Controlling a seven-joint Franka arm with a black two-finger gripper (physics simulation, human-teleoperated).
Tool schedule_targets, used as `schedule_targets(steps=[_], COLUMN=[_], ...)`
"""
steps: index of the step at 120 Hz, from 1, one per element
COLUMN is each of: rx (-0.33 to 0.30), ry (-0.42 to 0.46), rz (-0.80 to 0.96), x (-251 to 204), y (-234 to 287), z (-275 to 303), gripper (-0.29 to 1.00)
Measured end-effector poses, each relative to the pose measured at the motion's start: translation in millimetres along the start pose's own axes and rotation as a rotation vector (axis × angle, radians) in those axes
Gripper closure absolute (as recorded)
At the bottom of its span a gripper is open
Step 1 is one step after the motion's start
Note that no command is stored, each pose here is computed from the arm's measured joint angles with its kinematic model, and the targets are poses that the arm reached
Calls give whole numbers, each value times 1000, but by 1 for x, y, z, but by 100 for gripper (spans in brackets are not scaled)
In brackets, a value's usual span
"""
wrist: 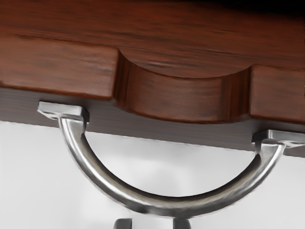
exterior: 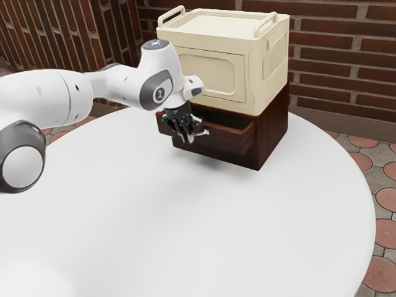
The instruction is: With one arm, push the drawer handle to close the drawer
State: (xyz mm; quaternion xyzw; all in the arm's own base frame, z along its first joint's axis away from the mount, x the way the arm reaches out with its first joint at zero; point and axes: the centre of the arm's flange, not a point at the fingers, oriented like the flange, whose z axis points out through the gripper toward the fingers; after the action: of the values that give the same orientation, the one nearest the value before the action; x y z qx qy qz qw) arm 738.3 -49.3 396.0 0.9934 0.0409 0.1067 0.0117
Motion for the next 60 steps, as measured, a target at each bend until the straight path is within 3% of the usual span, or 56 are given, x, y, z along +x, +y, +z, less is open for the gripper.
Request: schedule_targets(steps=[60], rx=[-7], ry=[100], rz=[69], x=[46], y=[5], z=[10], gripper=[68])
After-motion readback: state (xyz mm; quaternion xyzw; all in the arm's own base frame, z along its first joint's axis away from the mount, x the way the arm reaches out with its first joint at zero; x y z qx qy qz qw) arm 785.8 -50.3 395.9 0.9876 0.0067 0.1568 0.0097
